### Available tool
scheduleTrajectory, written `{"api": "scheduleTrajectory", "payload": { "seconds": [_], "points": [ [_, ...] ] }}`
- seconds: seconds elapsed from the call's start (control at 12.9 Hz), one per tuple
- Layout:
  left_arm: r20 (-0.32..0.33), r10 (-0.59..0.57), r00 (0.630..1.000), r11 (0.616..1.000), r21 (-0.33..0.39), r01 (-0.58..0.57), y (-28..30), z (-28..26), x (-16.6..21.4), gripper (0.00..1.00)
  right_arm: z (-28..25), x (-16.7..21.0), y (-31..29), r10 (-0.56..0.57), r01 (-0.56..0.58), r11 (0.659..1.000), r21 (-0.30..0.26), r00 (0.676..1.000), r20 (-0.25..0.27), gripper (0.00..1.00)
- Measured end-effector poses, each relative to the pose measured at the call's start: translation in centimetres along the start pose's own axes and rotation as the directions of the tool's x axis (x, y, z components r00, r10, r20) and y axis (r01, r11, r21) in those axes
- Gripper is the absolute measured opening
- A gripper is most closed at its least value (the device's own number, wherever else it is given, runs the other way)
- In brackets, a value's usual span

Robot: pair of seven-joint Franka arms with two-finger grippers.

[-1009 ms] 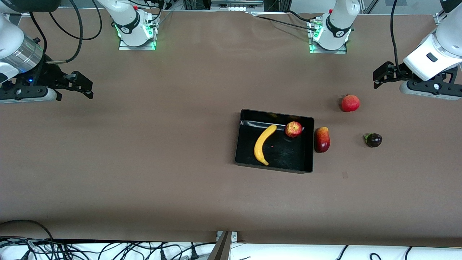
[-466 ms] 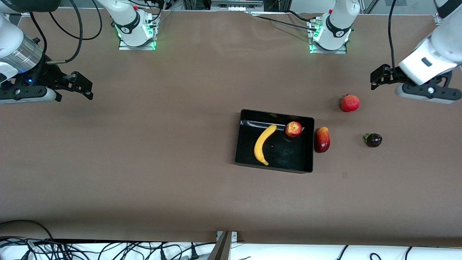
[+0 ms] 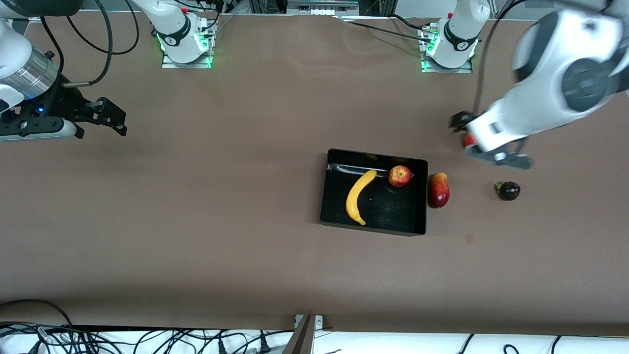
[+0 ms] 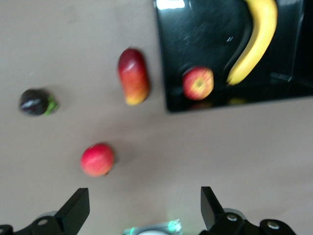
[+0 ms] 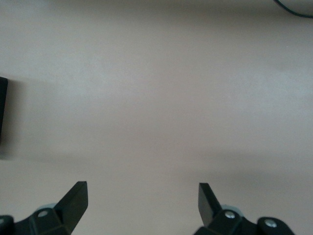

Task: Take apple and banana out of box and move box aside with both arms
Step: 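Grasp the red apple in the tray with the left gripper and lift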

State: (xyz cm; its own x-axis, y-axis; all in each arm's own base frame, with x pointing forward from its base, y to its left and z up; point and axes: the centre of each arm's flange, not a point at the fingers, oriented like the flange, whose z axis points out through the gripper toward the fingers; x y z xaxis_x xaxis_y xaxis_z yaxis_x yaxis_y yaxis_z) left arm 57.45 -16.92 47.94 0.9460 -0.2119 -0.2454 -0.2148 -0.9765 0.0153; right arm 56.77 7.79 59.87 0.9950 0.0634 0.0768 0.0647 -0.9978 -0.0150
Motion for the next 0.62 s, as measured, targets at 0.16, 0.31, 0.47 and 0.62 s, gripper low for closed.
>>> {"api": "scheduleTrajectory", "payload": {
  "seconds": [0.16,0.31,0.47,0.62],
  "points": [
    [-0.043,-0.015,0.999,1.000,-0.002,0.015,4.8,3.7,3.1,1.00,0.0,0.0,0.0,0.000,0.000,1.000,0.000,1.000,-0.001,1.00],
    [-0.041,-0.033,0.999,0.999,-0.007,0.033,7.5,8.8,5.9,1.00,0.0,0.0,0.0,0.000,0.000,1.000,0.000,1.000,-0.001,1.00],
    [-0.048,-0.043,0.998,0.999,-0.018,0.042,7.7,13.8,8.2,1.00,0.0,0.0,0.0,0.000,0.000,1.000,0.000,1.000,-0.001,1.00],
    [-0.070,-0.043,0.997,0.999,-0.016,0.042,7.4,17.9,9.2,1.00,0.0,0.0,0.0,0.000,0.000,1.000,0.000,1.000,-0.001,1.00]
  ]
}}
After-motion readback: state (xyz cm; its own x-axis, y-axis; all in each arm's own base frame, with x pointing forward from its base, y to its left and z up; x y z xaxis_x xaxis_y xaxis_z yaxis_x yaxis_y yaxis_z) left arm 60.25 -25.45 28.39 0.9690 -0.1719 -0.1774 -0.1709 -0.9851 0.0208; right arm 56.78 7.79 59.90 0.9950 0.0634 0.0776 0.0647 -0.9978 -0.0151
